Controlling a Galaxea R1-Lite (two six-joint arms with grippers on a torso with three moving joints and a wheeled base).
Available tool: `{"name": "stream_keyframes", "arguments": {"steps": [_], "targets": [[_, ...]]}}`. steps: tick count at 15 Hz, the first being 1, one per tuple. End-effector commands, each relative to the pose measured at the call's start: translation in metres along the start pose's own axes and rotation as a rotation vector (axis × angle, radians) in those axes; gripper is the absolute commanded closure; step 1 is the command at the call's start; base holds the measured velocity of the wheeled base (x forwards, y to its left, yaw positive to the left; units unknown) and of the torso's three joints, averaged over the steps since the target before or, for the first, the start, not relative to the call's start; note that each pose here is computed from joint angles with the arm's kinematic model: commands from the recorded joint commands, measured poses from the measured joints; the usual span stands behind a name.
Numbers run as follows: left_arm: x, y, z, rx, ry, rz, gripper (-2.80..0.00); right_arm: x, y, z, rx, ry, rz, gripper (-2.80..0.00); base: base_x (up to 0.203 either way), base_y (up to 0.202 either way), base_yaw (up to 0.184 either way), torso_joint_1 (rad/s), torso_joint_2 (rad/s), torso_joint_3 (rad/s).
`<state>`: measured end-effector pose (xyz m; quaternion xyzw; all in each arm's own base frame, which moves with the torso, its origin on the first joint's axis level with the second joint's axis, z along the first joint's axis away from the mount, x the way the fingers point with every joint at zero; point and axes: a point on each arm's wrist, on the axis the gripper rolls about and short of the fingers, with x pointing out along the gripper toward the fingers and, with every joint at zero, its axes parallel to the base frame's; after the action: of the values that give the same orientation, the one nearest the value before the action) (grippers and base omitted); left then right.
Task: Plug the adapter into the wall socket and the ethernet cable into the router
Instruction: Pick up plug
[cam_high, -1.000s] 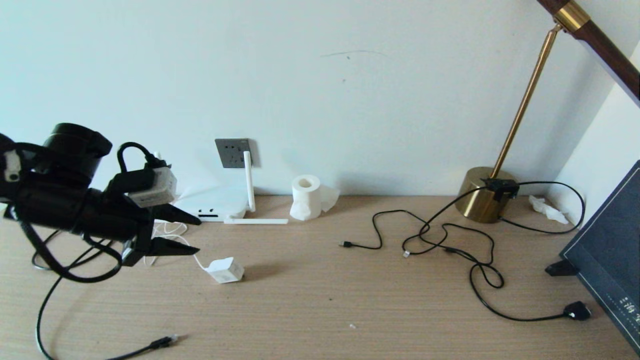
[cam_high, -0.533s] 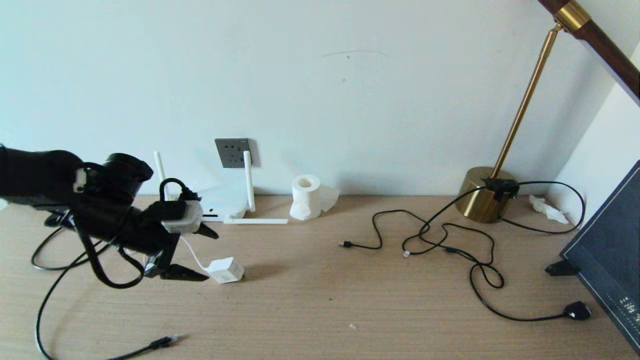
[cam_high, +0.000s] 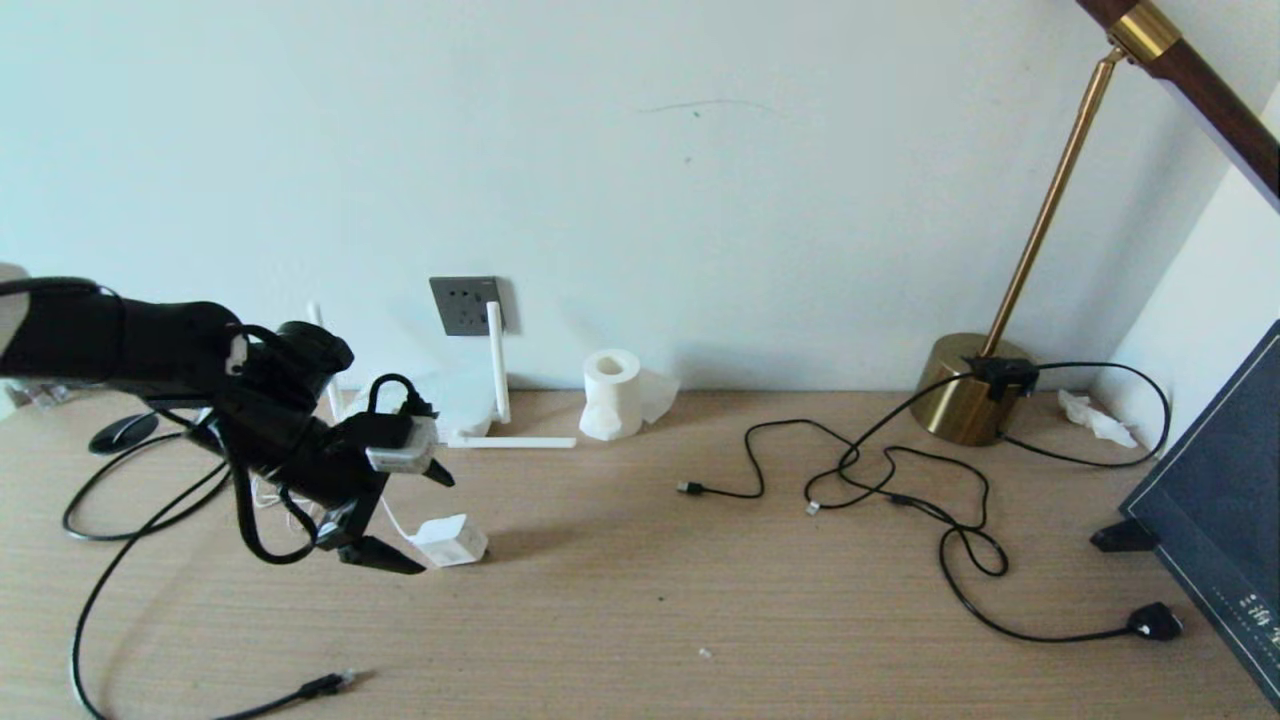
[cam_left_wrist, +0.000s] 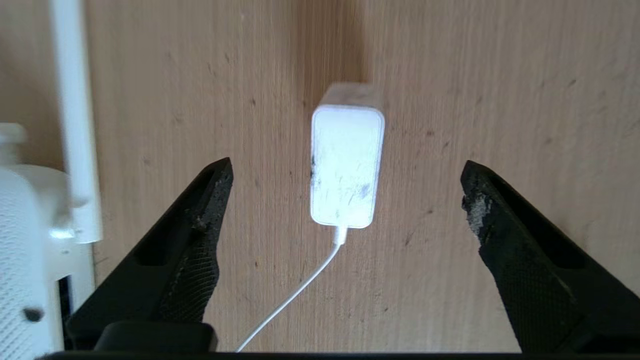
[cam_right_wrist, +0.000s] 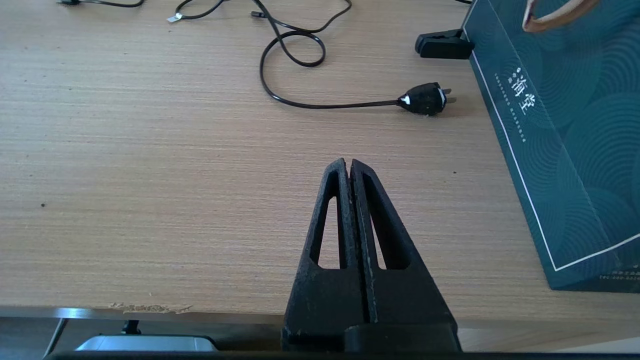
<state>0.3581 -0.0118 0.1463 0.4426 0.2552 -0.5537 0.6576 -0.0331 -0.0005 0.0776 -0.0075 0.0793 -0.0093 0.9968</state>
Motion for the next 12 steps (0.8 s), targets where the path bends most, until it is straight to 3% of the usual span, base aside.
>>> {"name": "stream_keyframes", "arguments": {"steps": [1, 12], "targets": [[0.009, 0.002, -0.005, 0.003, 0.001, -0.025, -2.80, 0.000, 0.000, 0.000, -0.001, 0.003, 0.000, 0.00, 0.000, 0.000, 0.000, 0.000, 0.00, 0.000], [0.038, 0.018, -0.009, 0.022, 0.008, -0.049, -2.80, 0.000, 0.000, 0.000, -0.001, 0.003, 0.000, 0.00, 0.000, 0.000, 0.000, 0.000, 0.00, 0.000]]}}
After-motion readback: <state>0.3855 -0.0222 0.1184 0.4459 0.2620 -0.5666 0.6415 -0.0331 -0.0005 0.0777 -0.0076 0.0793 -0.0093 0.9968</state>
